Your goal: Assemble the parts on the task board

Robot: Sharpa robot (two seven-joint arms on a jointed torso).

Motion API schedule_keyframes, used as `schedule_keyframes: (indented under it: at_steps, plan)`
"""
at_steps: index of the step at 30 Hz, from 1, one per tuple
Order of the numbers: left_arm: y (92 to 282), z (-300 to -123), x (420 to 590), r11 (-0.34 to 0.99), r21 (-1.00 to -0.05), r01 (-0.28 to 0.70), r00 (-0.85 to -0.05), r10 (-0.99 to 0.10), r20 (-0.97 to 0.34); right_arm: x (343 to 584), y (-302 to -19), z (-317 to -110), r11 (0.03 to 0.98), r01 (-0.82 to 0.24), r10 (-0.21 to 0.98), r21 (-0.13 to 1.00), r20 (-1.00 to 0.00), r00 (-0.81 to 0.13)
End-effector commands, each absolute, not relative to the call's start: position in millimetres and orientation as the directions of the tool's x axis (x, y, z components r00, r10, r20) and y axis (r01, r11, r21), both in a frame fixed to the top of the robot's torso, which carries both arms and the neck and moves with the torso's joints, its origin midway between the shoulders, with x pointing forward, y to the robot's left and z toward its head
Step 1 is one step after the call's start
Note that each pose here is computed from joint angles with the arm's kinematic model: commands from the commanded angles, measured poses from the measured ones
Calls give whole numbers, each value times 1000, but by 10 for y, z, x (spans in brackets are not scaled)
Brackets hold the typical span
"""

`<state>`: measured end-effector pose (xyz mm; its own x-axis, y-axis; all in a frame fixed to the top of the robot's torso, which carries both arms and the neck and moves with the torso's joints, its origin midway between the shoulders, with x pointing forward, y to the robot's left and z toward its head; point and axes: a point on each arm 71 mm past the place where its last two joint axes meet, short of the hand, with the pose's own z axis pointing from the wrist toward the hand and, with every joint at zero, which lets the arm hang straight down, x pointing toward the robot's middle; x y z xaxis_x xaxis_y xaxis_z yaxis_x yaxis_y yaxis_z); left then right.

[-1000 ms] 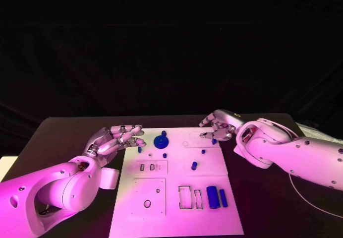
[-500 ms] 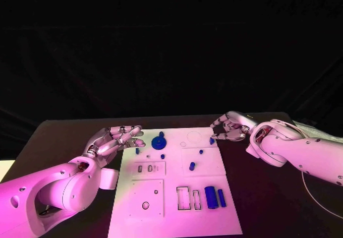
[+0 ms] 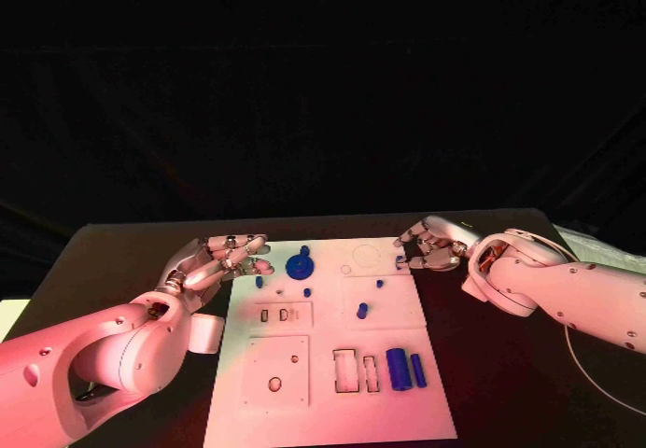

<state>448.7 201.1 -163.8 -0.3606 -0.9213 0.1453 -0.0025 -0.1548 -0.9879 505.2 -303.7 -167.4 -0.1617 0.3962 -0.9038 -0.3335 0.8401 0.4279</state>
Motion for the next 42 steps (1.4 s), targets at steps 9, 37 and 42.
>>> schedule_keyframes:
  at_steps: [9,37,42]
  plan:
    - [2002,-1630,4483,-161,-987,2,-378,-914,148,5047,-2997,-1776,840,-343,368,420,-906,-209]
    - [2013,-1633,4485,-159,-987,0,-376,-915,147,5073,-3020,-1835,850,-328,357,413,-908,-220]
    - [2014,-1633,4485,-158,-987,-1,-376,-915,147,5080,-3029,-1834,853,-325,356,409,-910,-212]
